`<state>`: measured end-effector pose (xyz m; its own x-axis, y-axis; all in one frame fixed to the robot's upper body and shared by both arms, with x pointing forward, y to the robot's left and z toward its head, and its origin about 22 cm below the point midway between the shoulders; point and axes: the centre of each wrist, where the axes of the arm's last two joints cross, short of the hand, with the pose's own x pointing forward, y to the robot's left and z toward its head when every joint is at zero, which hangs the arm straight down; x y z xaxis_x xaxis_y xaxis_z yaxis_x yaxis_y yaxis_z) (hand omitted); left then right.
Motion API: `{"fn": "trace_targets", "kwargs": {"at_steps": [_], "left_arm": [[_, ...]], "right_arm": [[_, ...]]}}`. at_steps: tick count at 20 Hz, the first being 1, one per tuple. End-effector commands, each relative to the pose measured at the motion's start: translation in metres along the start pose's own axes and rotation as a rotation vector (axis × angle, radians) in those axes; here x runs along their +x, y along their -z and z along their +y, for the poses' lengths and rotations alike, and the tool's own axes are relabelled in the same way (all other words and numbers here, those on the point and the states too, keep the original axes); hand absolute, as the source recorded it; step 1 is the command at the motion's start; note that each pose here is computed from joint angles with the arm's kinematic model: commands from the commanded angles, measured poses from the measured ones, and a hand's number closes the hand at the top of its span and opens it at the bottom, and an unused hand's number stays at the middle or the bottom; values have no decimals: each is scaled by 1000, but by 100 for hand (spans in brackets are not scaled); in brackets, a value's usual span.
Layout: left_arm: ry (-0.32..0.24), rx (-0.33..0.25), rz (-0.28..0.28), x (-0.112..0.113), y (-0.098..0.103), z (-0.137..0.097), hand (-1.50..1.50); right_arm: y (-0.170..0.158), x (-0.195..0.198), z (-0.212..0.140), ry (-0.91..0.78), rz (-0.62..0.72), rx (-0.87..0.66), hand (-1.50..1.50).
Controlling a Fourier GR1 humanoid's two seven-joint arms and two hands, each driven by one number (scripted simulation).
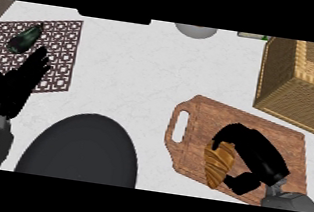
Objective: Pick the croissant from the cutting board and place it in the basket
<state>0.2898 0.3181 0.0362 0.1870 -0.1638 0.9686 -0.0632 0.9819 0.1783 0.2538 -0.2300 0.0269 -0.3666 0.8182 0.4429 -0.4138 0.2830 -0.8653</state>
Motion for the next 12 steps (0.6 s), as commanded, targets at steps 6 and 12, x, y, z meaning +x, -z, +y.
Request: {"fn": "trace_targets", "kwargs": {"at_steps": [6, 12], "left_arm": [[7, -16, 14, -10, 0, -1, 0], [9, -1, -4, 1, -6, 2, 0]], "right_arm": [[16, 83, 65, 54, 142, -12, 150], [5, 142, 61, 98, 237, -60, 150]]}}
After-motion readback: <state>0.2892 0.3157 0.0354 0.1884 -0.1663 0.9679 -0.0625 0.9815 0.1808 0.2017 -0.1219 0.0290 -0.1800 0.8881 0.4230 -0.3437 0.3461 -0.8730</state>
